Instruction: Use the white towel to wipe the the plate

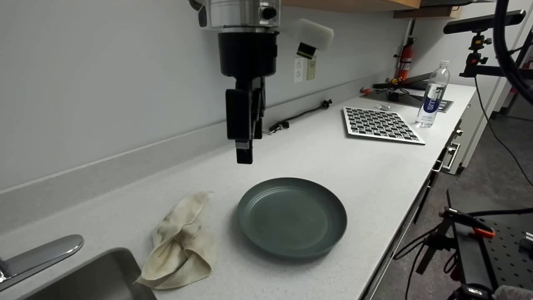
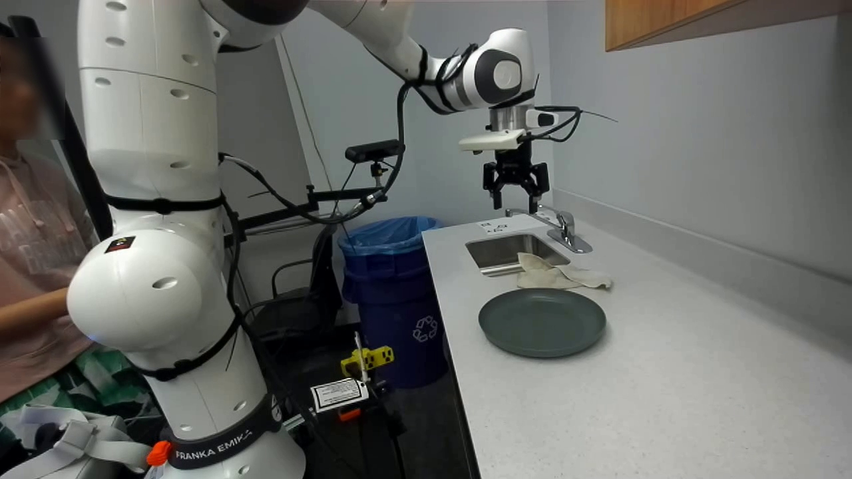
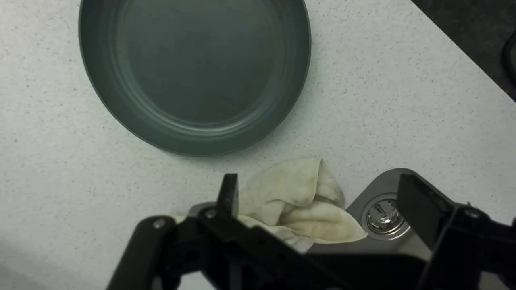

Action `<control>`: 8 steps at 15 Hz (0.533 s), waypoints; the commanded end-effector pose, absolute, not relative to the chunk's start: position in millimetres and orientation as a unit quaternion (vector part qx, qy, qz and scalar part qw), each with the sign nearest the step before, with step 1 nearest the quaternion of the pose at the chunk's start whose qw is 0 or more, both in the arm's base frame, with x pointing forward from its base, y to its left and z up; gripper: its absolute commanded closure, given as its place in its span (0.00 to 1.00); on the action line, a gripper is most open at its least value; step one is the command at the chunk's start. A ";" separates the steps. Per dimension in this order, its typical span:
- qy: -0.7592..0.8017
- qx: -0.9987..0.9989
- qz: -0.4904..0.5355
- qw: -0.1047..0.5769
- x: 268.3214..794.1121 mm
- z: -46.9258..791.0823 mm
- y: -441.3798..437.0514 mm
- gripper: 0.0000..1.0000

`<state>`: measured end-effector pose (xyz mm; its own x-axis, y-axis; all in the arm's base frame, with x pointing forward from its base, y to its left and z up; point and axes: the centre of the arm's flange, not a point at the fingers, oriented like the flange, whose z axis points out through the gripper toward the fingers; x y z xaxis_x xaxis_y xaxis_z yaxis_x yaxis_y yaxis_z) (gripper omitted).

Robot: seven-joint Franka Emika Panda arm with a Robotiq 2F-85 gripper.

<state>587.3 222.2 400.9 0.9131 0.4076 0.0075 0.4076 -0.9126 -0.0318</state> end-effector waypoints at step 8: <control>-0.238 -0.967 -0.087 -0.007 639.6 324.9 210.7 0.00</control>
<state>618.1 204.2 356.7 0.9053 0.4107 0.1081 0.4105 -0.9115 0.0258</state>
